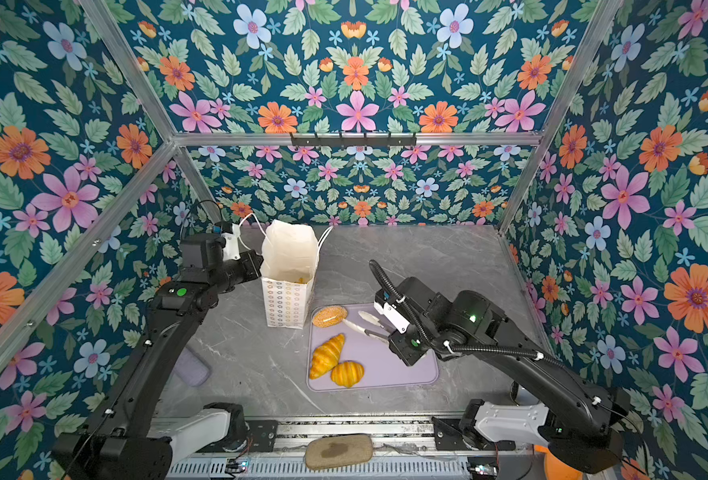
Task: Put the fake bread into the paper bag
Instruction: 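Move the open tongs with the right gripper over the striped croissant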
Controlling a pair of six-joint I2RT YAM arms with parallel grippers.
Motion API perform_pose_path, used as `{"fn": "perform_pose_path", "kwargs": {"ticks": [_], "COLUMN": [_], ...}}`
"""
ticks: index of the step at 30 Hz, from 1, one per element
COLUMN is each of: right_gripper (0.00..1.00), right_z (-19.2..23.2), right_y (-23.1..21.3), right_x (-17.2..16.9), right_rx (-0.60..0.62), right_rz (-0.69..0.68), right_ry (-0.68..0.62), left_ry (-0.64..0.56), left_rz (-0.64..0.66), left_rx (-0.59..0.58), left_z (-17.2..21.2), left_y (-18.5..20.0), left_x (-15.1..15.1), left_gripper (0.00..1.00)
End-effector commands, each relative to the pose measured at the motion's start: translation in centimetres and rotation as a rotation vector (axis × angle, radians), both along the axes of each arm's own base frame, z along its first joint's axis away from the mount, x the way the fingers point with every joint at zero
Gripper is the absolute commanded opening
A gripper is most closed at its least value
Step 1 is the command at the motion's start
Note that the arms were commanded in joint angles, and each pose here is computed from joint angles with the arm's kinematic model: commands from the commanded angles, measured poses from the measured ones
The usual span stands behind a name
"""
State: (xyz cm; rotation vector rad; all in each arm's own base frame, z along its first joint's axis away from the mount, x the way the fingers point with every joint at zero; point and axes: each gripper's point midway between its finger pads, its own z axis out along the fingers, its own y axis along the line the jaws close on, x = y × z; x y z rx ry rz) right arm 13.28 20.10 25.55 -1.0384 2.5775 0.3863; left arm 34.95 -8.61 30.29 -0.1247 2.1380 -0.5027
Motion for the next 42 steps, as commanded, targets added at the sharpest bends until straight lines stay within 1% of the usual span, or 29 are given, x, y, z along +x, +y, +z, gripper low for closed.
{"fn": "perform_pose_path", "kwargs": {"ticks": [1, 3, 5, 8, 13, 16, 18, 22, 29, 32, 34, 38, 40, 42], "right_gripper": [0.34, 0.34, 0.34, 0.34, 0.35, 0.35, 0.36, 0.36, 0.38, 0.39, 0.39, 0.40, 0.40, 0.40], "right_z": [-1.6, -3.1, -4.4, -5.6, -5.2, -5.5, -6.0, -6.5, -7.2, -7.8, -8.1, -8.4, -8.7, -9.0], "right_y": [0.4, 0.1, 0.1, 0.6, 1.6, 2.0, 2.0, 1.5, 1.0, 0.7, 0.8, 0.6, 0.4, 0.2], "right_x": [-0.3, -0.5, -0.5, -0.1, 0.1, -0.5, -0.8, -1.4, -1.0, -0.9, -1.0, -0.5, 0.3, 0.4], "right_rx": [-0.055, -0.136, -0.180, -0.182, -0.138, -0.131, -0.154, -0.197, -0.248, -0.283, -0.280, -0.306, -0.343, -0.366], "right_rz": [0.109, 0.151, 0.183, 0.256, 0.347, 0.430, 0.490, 0.551, 0.612, 0.619, 0.625, 0.617, 0.609, 0.615], "right_ry": [-0.018, -0.007, 0.001, -0.040, -0.106, -0.107, -0.114, -0.079, -0.112, -0.093, -0.085, -0.102, -0.127, -0.125], "left_ry": [-0.017, -0.021, -0.023, -0.018, -0.018, -0.021, -0.023, -0.017, -0.013, -0.016, -0.013, -0.017, -0.024, -0.028], "left_rz": [0.004, 0.007, 0.006, 0.006, 0.005, 0.003, 0.000, 0.000, -0.009, -0.014, -0.018, -0.022, -0.021, -0.022], "left_rx": [-0.005, -0.007, -0.008, -0.007, -0.004, -0.006, -0.007, -0.007, -0.008, -0.013, -0.011, -0.013, -0.014, -0.016], "left_z": [0.4, 0.5, 0.5, 0.3, 0.1, 0.0, 0.0, -0.4, -0.8, -0.8, -0.9, -0.9, -0.8, -0.5], "left_y": [0.1, 0.1, 0.1, 0.0, 0.0, 0.0, 0.0, -0.1, -0.3, -0.4, -0.4, -0.5, -0.4, -0.5], "left_x": [0.1, 0.1, 0.2, 0.3, 0.3, 0.3, 0.3, 0.3, 0.7, 0.8, 0.8, 0.7, 0.7, 0.7], "left_gripper": [0.00, 0.00, 0.00, 0.00, 0.00, 0.00, 0.00, 0.00, 0.00, 0.00, 0.00, 0.00, 0.00, 0.00]}}
